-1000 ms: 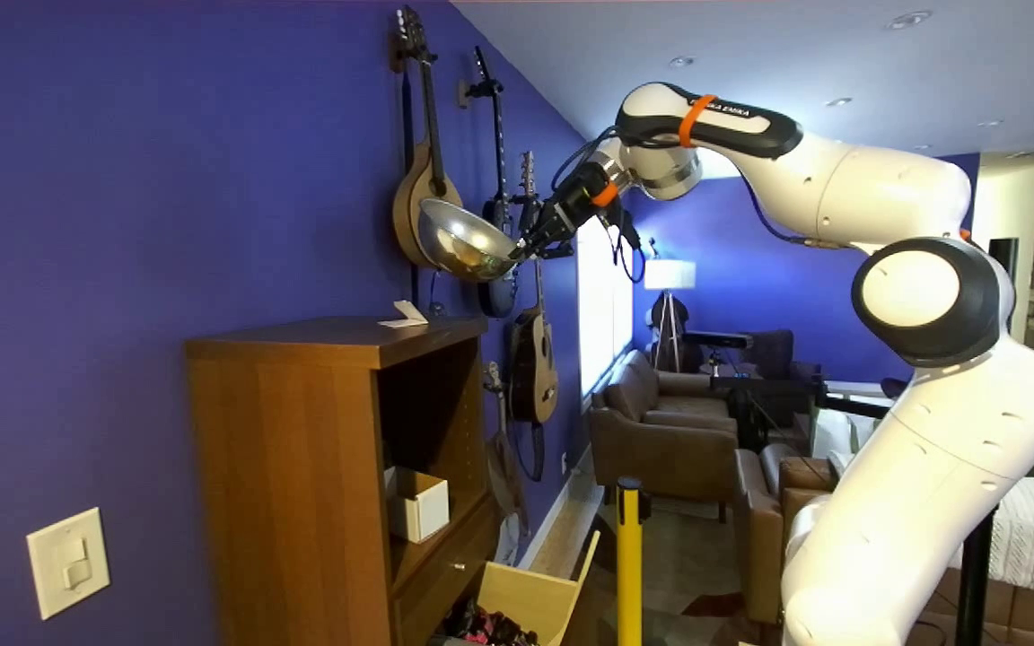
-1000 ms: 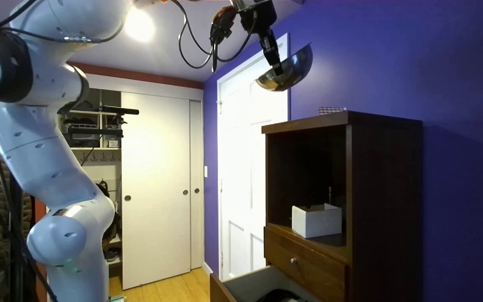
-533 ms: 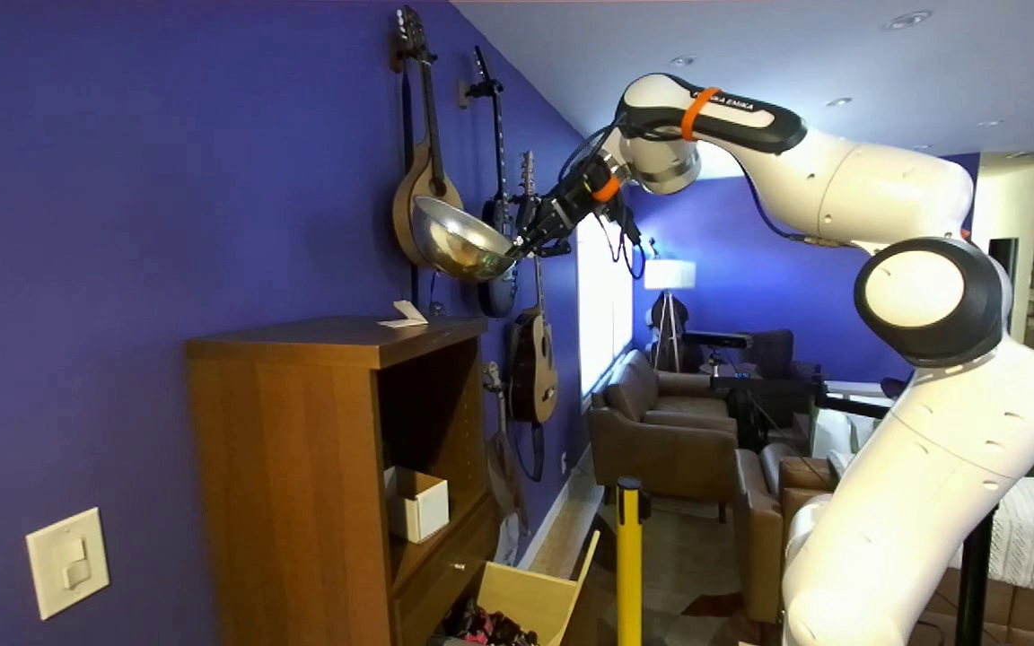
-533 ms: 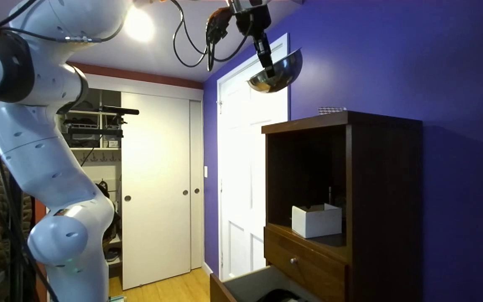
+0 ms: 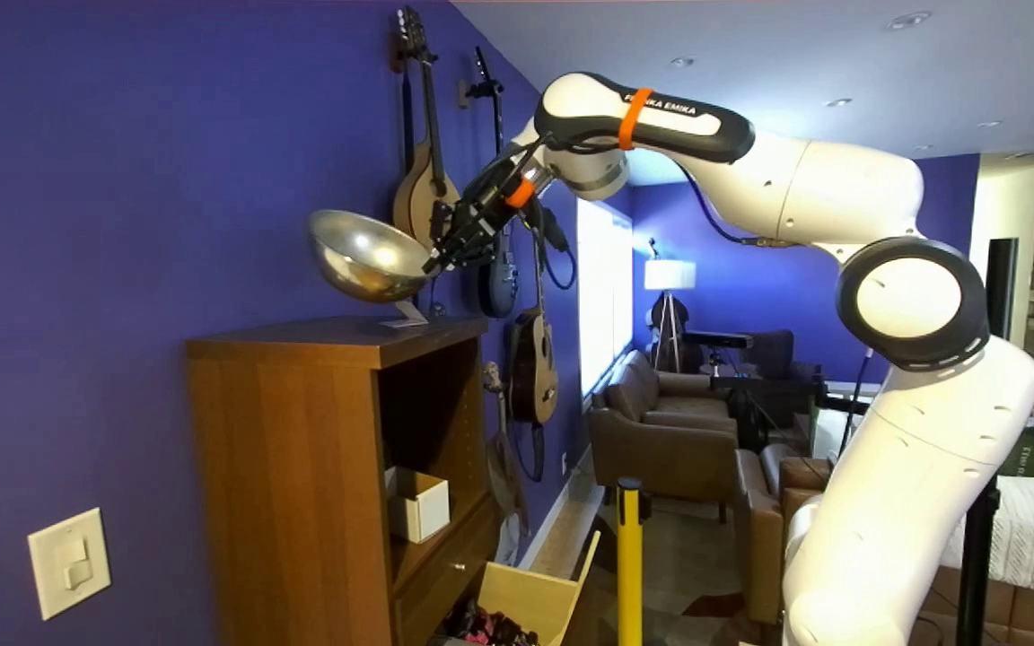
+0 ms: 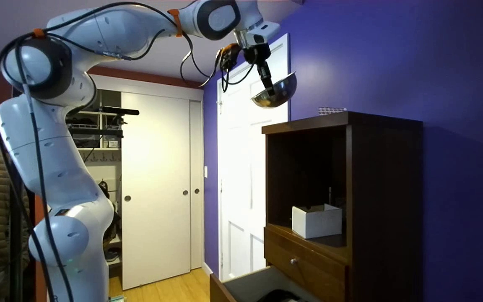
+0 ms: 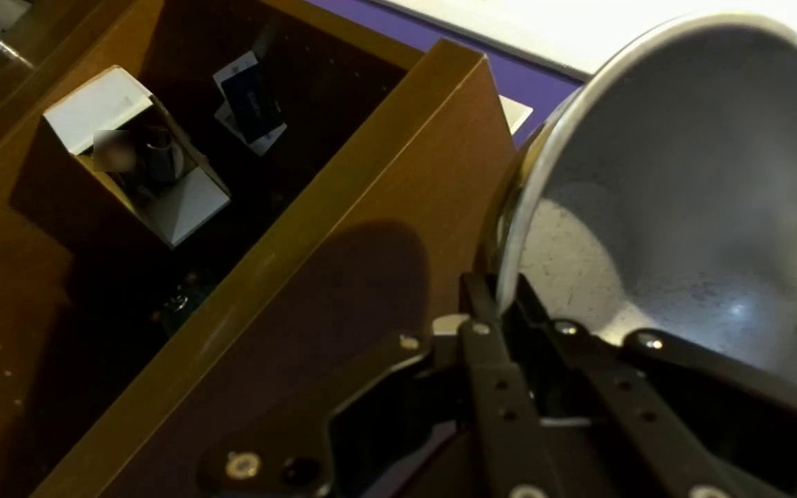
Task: Take the bowl out of the drawer and place it on the top of the cabinet
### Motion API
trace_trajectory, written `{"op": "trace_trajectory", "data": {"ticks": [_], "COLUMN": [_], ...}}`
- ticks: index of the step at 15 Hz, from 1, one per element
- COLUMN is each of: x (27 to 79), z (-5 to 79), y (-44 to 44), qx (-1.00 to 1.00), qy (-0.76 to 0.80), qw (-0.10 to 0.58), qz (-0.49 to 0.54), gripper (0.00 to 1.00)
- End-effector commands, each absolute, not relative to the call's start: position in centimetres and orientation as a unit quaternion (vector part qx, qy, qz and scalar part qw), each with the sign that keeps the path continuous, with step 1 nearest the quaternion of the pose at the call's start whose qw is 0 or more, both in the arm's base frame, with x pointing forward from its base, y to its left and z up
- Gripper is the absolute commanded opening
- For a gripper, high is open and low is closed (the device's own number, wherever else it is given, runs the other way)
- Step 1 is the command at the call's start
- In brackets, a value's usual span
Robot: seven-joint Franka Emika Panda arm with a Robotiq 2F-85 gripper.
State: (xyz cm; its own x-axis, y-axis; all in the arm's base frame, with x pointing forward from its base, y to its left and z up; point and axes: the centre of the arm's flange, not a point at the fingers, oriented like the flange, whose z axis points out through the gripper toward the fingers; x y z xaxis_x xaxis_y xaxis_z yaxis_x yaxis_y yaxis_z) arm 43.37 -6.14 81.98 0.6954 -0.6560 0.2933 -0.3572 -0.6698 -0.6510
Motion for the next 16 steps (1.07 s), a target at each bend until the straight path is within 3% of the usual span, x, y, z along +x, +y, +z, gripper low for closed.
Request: {"op": "trace_trajectory", "data": {"ticks": [1,16], "x": [47.0,51.2], "z": [83.1,85.1], "y": [-4.6,-7.4], "qx": [-0.876,-0.865], "qy": [0.334,0.408], "qw": [0.255,0.243], "qz": [-0.236,-0.161], "gripper": [0.02,0.02]}}
